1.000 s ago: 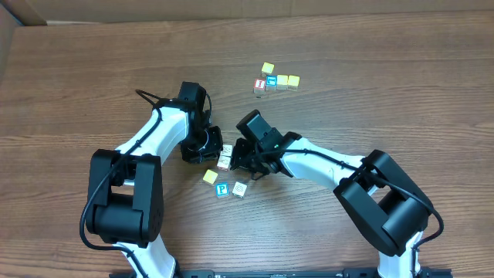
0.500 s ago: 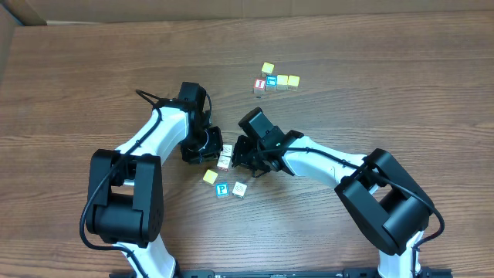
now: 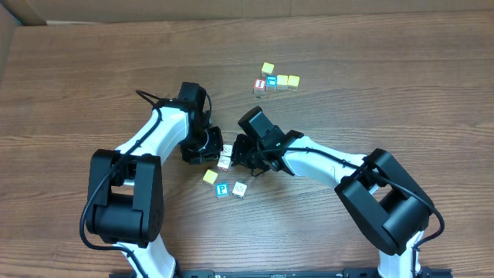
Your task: Flip 5 blocks
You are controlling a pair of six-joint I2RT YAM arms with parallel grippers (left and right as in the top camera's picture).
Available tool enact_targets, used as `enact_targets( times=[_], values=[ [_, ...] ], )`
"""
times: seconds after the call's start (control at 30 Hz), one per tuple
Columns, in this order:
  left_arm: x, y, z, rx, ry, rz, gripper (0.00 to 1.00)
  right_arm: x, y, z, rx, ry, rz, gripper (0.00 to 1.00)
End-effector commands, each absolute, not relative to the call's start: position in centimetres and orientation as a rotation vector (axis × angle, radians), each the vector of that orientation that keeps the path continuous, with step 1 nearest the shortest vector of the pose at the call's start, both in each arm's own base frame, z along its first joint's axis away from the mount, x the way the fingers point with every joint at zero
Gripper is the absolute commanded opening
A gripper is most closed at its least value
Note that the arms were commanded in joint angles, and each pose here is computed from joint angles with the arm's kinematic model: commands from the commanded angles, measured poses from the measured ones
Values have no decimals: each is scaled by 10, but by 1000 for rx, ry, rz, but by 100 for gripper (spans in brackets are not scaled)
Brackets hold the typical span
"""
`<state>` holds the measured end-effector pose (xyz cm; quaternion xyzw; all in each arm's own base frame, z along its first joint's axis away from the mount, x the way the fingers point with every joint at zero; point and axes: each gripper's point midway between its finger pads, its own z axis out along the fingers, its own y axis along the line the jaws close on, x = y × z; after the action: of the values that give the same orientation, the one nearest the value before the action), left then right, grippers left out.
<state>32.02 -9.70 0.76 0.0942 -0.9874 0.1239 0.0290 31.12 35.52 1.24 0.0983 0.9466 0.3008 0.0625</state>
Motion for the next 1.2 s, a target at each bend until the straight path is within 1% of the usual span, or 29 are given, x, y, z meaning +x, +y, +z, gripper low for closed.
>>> enact_targets(
  times=[0.0, 0.37, 0.53, 1.17],
  values=[
    [318, -104, 8, 249, -3035, 419, 4, 312, 354, 9, 300, 2858, 896, 4],
    [318, -100, 7, 249, -3045, 385, 4, 302, 348, 3, 320, 2911, 852, 4],
    [318, -100, 7, 249, -3046, 387, 4, 296, 354, 5, 329, 2931, 894, 4],
    [318, -101, 7, 255, -3042, 393, 4, 308, 361, 12, 320, 2860, 938, 4]
  ],
)
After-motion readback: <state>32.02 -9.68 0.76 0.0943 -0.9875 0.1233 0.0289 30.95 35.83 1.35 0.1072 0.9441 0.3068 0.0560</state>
